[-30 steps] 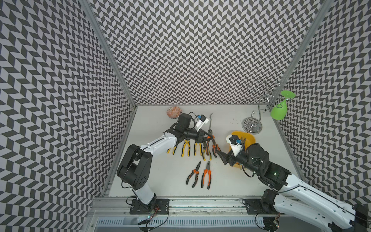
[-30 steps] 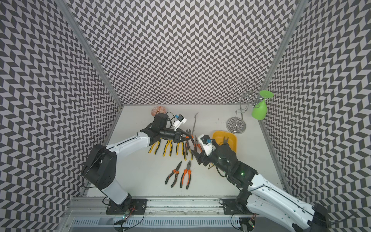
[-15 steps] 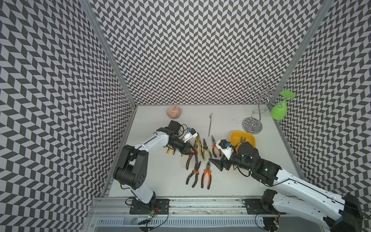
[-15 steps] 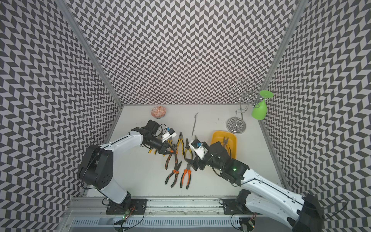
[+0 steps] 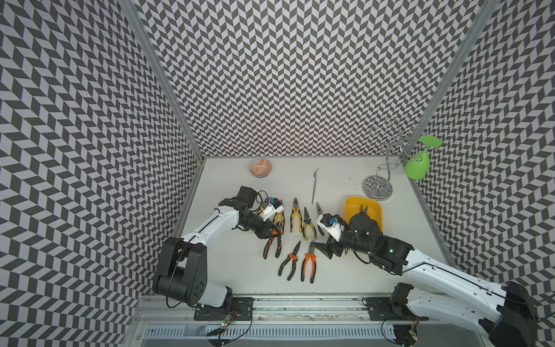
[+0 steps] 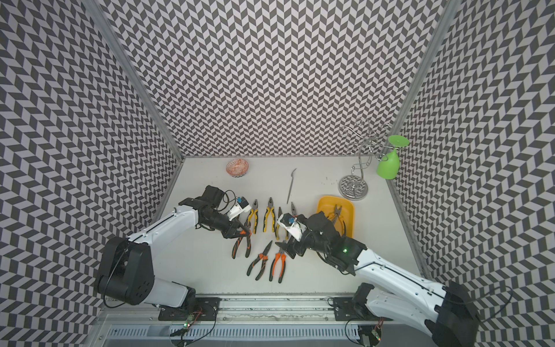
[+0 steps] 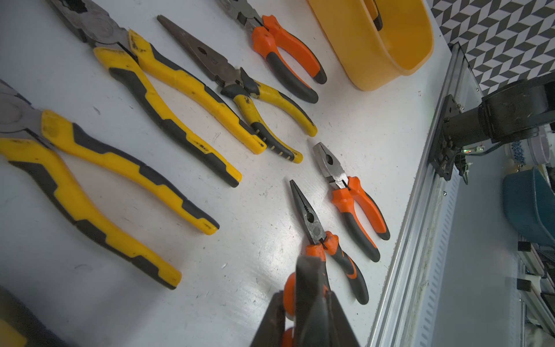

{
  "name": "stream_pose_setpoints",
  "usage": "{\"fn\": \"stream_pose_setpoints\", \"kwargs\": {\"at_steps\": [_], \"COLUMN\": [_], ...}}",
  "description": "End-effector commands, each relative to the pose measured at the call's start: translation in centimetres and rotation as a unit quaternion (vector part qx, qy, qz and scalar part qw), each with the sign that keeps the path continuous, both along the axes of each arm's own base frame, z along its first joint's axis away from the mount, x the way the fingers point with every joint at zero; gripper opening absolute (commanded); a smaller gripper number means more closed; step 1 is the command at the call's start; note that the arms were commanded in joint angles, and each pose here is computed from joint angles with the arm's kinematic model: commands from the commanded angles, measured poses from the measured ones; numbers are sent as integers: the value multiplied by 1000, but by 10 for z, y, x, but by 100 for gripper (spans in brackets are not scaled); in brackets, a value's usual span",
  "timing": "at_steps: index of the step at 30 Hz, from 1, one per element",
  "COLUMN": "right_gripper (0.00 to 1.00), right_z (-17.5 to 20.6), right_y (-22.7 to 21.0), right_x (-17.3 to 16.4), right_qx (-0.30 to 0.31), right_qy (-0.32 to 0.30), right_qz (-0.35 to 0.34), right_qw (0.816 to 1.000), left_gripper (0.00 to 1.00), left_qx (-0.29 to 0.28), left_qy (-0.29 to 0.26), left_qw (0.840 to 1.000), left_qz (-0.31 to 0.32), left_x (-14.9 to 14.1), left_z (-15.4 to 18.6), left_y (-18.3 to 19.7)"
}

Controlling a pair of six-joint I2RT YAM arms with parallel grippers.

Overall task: Take the pliers out of the storage box
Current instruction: Place the pliers at the center of the board.

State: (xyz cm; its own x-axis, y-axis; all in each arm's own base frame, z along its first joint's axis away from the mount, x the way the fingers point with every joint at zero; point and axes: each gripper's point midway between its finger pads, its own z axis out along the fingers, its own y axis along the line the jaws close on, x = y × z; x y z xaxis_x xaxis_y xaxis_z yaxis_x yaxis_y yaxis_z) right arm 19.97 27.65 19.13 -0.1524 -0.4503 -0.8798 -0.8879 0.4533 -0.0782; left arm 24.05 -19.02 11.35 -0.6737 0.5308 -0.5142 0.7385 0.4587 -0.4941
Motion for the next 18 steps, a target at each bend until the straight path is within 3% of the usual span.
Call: {"fn": "stream_pose_setpoints", "kwargs": {"at_steps": [1, 6, 18], "right_gripper": [93, 93, 94], "right_z": [17, 16, 12], "right_y": [6, 6, 4], "right_x": [-1, 2, 9], "right_qx": [17, 14, 4], "right_qy": [-25, -30, -38], "right_qz": [16, 11, -2], "right_qw": [999, 999, 999], "left_gripper": [0, 0, 0], "left_qx": [-8, 5, 69], "left_qy": [21, 92, 166], "left_qw": [1000, 995, 984], "left_qz": [-18, -27, 12], "left_x": [-3, -7, 9], "left_z": [-7, -35, -88], "left_y": [0, -2, 13]}}
